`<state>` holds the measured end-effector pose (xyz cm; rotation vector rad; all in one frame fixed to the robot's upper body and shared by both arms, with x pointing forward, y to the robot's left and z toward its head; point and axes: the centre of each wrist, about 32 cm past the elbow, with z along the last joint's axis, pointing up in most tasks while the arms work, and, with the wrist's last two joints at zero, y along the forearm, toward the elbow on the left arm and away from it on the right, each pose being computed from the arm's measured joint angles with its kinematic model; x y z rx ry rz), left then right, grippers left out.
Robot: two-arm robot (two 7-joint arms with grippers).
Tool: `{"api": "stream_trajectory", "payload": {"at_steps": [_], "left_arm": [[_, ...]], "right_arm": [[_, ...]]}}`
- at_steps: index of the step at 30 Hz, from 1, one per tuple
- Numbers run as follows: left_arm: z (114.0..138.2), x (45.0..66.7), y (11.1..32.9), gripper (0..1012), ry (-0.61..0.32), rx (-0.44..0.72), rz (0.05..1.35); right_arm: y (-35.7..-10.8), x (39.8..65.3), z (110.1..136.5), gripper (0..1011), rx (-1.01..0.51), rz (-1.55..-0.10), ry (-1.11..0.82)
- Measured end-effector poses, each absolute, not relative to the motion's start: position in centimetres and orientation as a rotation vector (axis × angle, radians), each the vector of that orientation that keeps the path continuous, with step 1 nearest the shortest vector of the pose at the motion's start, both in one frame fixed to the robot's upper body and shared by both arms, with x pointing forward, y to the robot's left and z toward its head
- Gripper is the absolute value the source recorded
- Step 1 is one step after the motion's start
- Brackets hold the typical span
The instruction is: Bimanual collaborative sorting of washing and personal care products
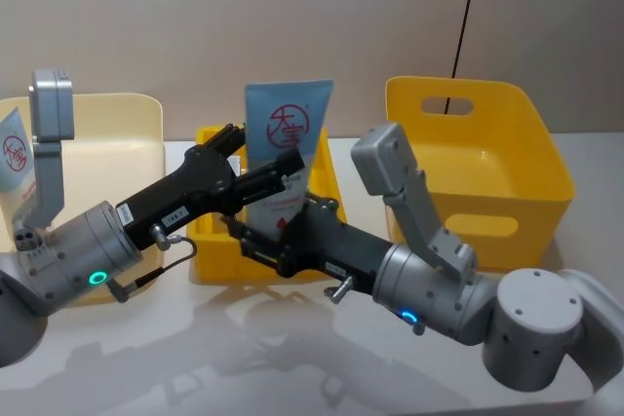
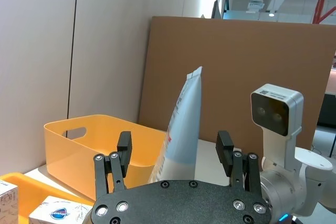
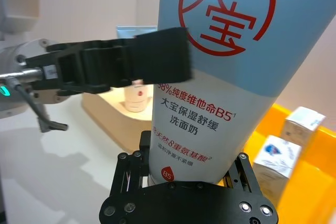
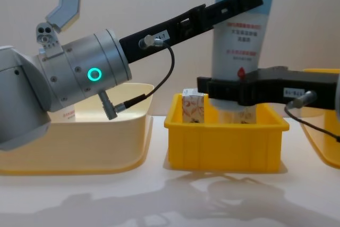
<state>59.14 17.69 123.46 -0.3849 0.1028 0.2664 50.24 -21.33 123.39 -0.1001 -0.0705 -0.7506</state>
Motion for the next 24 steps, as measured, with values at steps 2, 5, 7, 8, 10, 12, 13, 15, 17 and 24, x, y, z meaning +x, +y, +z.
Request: {"api": "stream_trajectory", "payload": {"at_steps": [2, 5, 7, 8, 10, 12, 13, 15, 17, 24], "left_arm": [[123.5, 59.1, 17.7, 1000, 0.103, -0.385, 0.266], [123.5, 59.1, 17.7, 1000, 0.103, -0.385, 0.266], [123.5, 59.1, 17.7, 1000, 0.103, -0.385, 0.266], [123.5, 59.1, 17.7, 999, 0.103, -0.385, 0.266], [123.5, 59.1, 17.7, 1000, 0.103, -0.385, 0.266], [123.5, 59.1, 17.7, 1000, 0.103, -0.385, 0.266], [123.5, 59.1, 17.7, 1000, 0.103, -0.385, 0.266], [123.5, 59.1, 17.7, 1000, 0.103, -0.385, 0.266], [123.5, 59.1, 17.7, 1000, 0.103, -0.385, 0.266], [123.5, 59.1, 17.7, 1000, 0.103, -0.385, 0.266]], "right_arm": [[-21.6, 50.1, 123.4, 654, -0.1, -0.773, -0.074], [-21.9, 49.9, 123.4, 654, -0.101, -0.795, -0.079], [-22.3, 49.7, 123.4, 654, -0.102, -0.825, -0.085], [-22.4, 49.6, 123.4, 654, -0.102, -0.834, -0.087], [-22.8, 49.4, 123.4, 654, -0.103, -0.862, -0.093], [-23.2, 49.2, 123.5, 654, -0.103, -0.895, -0.103], [-23.3, 49.1, 123.5, 654, -0.104, -0.905, -0.106], [-23.7, 49.0, 123.5, 654, -0.106, -0.939, -0.117], [-24.2, 48.8, 123.6, 654, -0.106, -0.971, -0.131], [-25.6, 48.7, 123.8, 654, -0.105, -1.076, -0.181]]}}
